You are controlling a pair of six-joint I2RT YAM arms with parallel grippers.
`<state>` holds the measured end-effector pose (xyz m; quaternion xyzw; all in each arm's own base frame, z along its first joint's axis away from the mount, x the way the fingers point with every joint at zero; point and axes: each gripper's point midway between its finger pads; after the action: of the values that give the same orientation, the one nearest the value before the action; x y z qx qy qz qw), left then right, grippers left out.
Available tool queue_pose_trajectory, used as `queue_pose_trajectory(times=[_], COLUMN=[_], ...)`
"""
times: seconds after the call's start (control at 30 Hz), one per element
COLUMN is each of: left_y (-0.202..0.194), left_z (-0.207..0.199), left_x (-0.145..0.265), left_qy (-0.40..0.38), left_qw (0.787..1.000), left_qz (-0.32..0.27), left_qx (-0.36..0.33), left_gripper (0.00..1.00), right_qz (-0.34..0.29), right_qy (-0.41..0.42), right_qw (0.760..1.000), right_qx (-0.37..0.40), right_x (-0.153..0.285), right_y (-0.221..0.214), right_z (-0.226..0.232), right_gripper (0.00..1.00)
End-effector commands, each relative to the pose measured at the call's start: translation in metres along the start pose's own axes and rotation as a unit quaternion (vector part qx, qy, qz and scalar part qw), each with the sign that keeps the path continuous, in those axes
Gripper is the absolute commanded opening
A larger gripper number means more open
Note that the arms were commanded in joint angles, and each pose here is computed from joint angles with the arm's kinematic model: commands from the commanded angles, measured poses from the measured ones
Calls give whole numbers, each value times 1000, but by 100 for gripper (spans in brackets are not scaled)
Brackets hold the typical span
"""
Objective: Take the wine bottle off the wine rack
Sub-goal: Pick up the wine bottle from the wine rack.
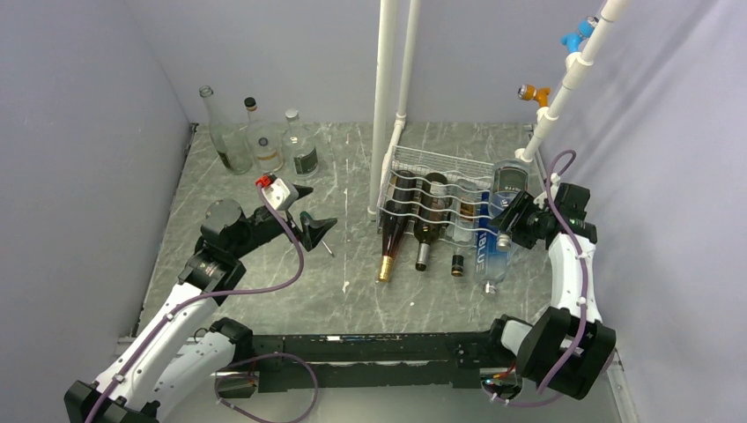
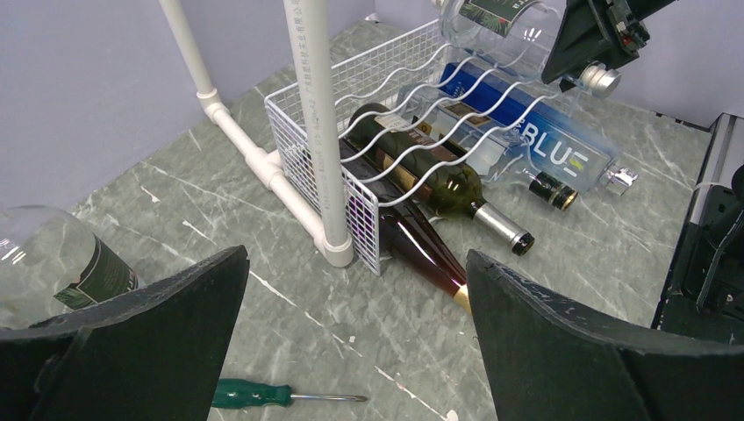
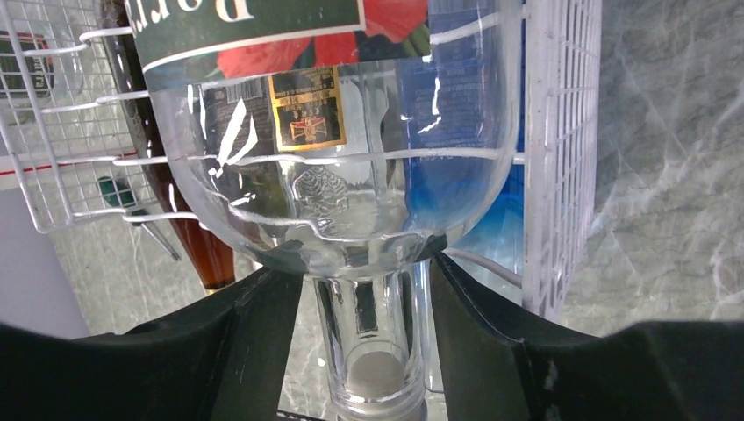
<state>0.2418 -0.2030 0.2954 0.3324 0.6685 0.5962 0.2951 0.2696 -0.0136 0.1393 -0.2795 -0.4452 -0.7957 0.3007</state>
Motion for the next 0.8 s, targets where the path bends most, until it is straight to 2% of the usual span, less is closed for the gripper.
queue_pose_trajectory(times=[0.0, 0.2, 0.3, 0.63, 0.77], left_y=[26, 26, 26, 27, 27], left_z=[-6, -5, -5, -5, -5], left_x=[3, 3, 4, 4, 4], left_qy=[-6, -5, -4, -3, -3], left_qw=[999, 999, 999, 999, 999], left_qz=[-30, -30, -31, -32, -32], left_qx=[-22, -24, -24, -26, -26], left_gripper=[99, 99, 99, 99, 99], right_qz=[-12, -9, -11, -30, -59], right_qy=[22, 33, 37, 71, 98], right_qw=[1000, 999, 999, 997, 993], right_qx=[-5, -9, -11, -21, -1], right_x=[-4, -7, -7, 1, 15], right_y=[7, 5, 4, 9, 16], right_z=[4, 5, 6, 11, 25], right_gripper=[56, 50, 42, 0, 0])
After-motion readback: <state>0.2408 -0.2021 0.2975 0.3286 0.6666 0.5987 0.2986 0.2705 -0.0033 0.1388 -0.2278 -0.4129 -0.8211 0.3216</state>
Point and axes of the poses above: each gripper's point midway between its finger pads, its own x axis back along the fingers, its own z axis along the line the jaws close on, y = z × x, and after that the axes turned 9 degrees about x, right-handed
